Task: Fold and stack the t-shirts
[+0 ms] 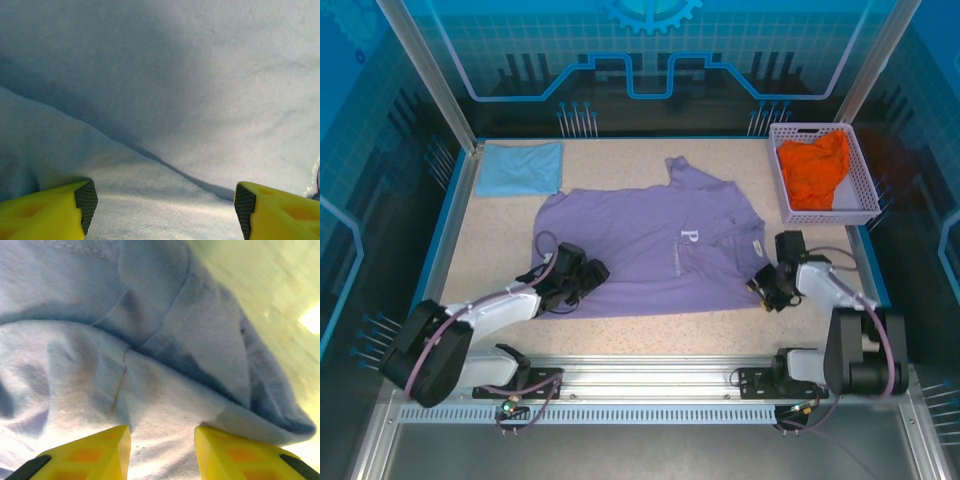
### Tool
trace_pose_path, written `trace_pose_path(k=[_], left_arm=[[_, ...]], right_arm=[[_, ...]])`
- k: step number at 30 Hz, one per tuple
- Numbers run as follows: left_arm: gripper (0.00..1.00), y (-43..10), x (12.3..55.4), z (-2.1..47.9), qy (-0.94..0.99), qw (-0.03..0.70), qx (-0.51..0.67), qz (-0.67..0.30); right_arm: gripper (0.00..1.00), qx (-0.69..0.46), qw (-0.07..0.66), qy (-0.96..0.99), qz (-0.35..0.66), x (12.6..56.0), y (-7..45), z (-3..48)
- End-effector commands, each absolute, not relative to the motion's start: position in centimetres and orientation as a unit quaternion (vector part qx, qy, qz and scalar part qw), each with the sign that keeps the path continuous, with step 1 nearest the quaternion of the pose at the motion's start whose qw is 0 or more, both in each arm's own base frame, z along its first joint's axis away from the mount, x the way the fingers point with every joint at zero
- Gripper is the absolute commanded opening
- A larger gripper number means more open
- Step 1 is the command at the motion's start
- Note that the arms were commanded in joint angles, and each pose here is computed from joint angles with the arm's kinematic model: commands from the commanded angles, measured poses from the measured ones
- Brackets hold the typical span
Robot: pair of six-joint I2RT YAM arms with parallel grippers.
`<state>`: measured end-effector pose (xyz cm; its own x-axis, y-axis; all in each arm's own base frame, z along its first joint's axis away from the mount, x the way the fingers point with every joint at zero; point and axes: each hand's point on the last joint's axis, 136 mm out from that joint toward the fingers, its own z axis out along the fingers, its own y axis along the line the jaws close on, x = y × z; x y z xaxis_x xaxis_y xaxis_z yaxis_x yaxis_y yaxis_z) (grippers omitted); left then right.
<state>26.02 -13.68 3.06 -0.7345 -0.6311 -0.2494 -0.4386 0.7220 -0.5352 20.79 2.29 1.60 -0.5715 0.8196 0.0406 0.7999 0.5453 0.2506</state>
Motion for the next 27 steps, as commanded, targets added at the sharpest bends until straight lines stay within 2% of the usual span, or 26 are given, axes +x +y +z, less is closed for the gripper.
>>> trace_pose_path(k=[1, 7, 11, 16, 19, 21, 27], left_arm=[[0.76, -9.6, 21.5, -0.1, 0.918, 0.172, -0.330, -0.134], [0.81, -8.8, 20.2, 1.3, 0.914, 0.185, -0.330, -0.145], [0.88, -8.9, 20.8, 4.2, 0.908, 0.217, -0.318, -0.166], [0.95, -9.6, 23.5, 10.9, 0.903, 0.262, -0.283, -0.188], [0.96, -10.0, 25.9, 15.0, 0.902, 0.272, -0.265, -0.208], [0.96, -9.9, 27.7, 17.1, 0.900, 0.267, -0.267, -0.216], [0.89, -7.6, 34.9, 19.8, 0.875, 0.240, -0.340, -0.247]], right_arm=[[0.41, 0.505, -0.005, 0.860, 0.074, 15.2, 1.5, 1.4], [0.45, 0.506, 0.029, 0.856, 0.102, 12.8, 2.0, 3.0], [0.47, 0.461, 0.105, 0.870, 0.139, 14.8, 2.2, 6.8], [0.59, 0.343, 0.216, 0.890, 0.210, 19.9, 4.4, 13.2], [0.71, 0.249, 0.262, 0.907, 0.217, 23.4, 6.7, 17.0], [0.76, 0.189, 0.276, 0.924, 0.184, 25.9, 8.2, 19.2], [0.75, 0.038, 0.252, 0.962, 0.095, 35.9, 14.7, 21.7]])
